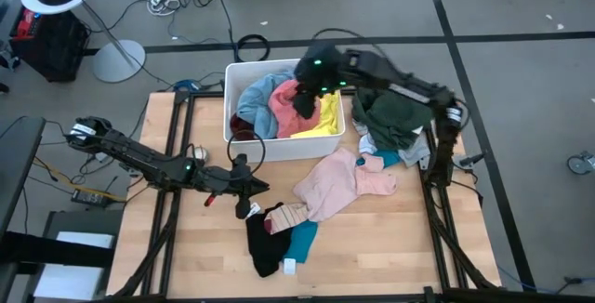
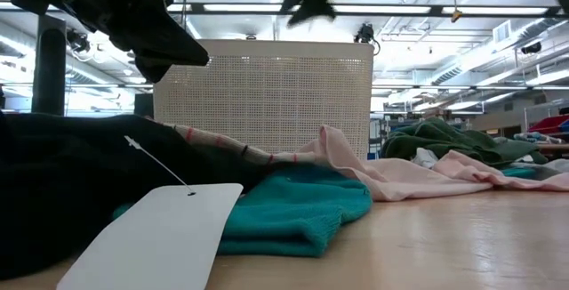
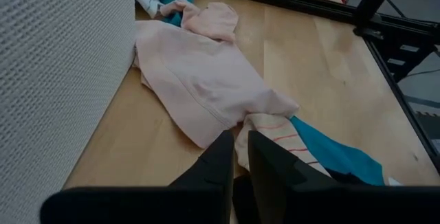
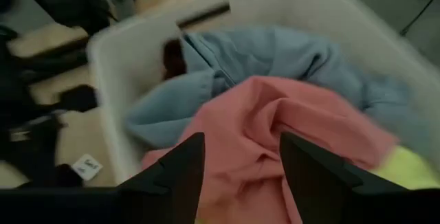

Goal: Sort clothes
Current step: Put the brown patterned sock into the laundry bin

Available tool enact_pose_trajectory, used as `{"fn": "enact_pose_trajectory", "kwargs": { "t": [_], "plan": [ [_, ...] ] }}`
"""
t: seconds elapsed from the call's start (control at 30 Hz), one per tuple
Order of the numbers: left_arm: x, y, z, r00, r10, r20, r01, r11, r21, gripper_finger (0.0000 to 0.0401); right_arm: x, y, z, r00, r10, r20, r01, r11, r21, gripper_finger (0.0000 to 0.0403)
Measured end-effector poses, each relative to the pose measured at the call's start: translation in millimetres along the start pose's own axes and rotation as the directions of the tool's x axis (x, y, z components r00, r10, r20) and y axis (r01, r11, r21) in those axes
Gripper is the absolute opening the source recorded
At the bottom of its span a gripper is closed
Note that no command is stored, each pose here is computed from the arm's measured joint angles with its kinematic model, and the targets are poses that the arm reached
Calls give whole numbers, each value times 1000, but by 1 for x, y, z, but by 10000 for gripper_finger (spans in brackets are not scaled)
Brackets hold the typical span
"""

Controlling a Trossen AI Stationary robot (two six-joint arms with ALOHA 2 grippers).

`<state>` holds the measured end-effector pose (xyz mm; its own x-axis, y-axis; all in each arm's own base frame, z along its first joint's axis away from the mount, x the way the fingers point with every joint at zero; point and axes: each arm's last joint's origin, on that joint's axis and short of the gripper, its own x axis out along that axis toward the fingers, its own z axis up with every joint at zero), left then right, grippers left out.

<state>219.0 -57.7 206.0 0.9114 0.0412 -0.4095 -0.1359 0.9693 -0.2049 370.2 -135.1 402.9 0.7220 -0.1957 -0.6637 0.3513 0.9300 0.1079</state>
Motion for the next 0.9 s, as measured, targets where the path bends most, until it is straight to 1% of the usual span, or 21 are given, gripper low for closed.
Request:
{"fn": "enact_pose_trajectory", "kwargs": {
  "t": [0.1,0.2,0.3,0.43,0.5,0.67,0.77,0.9],
  "plan": [
    [0,0,0,1000,0,0,0,1000,-7,49,-51,15,1,997,-18,72,21,999,-44,191],
    [-1,-3,-1,1000,-6,-1,6,1000,-2,49,-96,32,-8,994,-26,107,35,996,-82,190],
    [-2,-5,-2,1000,2,6,-2,1000,3,48,-124,48,-27,992,-34,122,47,993,-109,190],
    [-3,-8,-3,1000,-8,4,9,1000,-7,48,-156,66,-67,989,-44,144,59,992,-107,188],
    [-3,-10,-4,1000,-14,3,14,1000,-11,48,-161,75,-92,989,-48,141,60,995,-84,187],
    [-2,-12,-5,998,-55,-9,55,997,-49,48,-161,92,-157,984,-54,170,59,998,-24,186],
    [3,-15,-11,991,-116,-65,110,990,-86,48,-152,97,-194,979,-98,177,99,995,1,185],
    [15,-18,-21,984,-134,-122,120,986,-115,48,-135,102,-228,968,-144,204,140,990,33,185]
  ]
}}
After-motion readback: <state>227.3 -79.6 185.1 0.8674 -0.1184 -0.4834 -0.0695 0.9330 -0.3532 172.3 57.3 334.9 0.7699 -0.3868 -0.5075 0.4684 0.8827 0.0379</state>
